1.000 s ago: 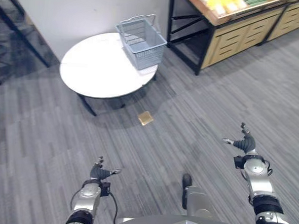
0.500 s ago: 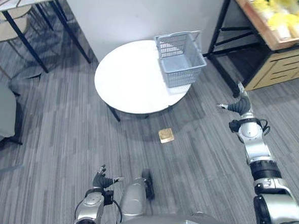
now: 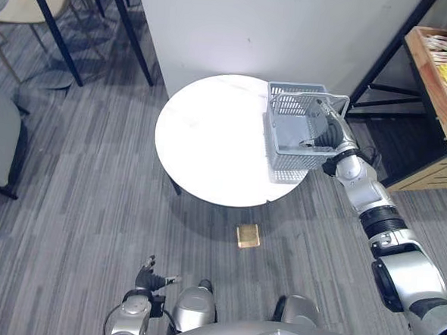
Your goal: Pick vegetable in the basket
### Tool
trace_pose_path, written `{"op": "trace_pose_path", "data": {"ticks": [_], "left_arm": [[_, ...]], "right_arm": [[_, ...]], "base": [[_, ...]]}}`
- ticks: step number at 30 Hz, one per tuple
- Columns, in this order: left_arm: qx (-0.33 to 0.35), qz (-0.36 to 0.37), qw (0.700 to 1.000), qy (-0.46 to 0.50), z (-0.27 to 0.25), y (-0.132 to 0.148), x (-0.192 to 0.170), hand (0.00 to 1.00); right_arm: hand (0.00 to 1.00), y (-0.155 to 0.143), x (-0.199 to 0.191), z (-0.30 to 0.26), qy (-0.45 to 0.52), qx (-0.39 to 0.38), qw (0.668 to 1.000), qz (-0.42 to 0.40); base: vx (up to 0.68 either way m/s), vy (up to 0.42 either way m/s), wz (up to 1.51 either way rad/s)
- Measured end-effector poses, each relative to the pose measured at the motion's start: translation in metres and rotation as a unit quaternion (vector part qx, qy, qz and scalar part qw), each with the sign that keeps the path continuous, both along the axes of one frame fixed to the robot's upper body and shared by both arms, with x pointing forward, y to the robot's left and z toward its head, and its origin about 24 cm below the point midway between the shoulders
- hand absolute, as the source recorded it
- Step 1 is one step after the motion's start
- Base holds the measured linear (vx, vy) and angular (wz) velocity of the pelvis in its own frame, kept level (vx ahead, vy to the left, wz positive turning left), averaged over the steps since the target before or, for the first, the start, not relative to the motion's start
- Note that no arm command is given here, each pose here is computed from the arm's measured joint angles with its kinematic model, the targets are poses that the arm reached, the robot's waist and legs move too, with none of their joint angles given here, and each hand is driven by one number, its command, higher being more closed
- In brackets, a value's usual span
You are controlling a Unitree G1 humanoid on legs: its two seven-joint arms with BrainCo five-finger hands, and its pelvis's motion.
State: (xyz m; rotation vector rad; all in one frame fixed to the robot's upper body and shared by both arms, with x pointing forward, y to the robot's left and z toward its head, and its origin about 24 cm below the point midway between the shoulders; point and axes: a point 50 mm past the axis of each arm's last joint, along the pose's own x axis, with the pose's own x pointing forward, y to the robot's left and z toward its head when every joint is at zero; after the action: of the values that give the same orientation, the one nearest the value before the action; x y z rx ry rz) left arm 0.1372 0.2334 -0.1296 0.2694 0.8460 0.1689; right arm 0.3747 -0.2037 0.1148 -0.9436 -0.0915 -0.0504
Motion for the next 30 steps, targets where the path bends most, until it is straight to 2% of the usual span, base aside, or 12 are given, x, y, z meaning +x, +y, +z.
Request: {"op": "trace_pose_path", "data": {"ticks": [4,12,20,21,27,30], "left_arm": [[-0.028,-0.018,0.999,-0.015,-0.002,-0.026,0.003,0.00],[-0.032,-0.029,0.998,-0.038,0.003,-0.030,0.012,0.00],[-0.048,-0.046,0.994,-0.082,0.012,-0.040,0.027,0.00],[-0.055,-0.040,0.994,-0.091,0.015,-0.041,0.031,0.00],[-0.066,-0.033,0.990,-0.124,0.025,-0.043,0.053,0.00],[-0.072,-0.030,0.988,-0.132,0.027,-0.045,0.057,0.00]], "right_arm": [[0.00,-0.015,0.009,0.029,-0.028,-0.046,0.998,-0.016],[0.00,-0.048,0.026,0.113,-0.093,-0.100,0.988,-0.074],[0.00,-0.071,0.017,0.209,-0.193,-0.167,0.958,-0.134],[1.00,-0.075,0.012,0.227,-0.212,-0.178,0.949,-0.147],[1.00,-0.095,-0.015,0.284,-0.289,-0.211,0.911,-0.203],[1.00,-0.096,-0.019,0.291,-0.291,-0.240,0.901,-0.212]], "base": [[0.19,-0.325,0.48],[0.07,-0.101,0.15],[-0.03,0.012,0.12],[-0.08,0.038,0.10],[-0.07,0.034,0.13],[-0.04,0.031,-0.01]]}}
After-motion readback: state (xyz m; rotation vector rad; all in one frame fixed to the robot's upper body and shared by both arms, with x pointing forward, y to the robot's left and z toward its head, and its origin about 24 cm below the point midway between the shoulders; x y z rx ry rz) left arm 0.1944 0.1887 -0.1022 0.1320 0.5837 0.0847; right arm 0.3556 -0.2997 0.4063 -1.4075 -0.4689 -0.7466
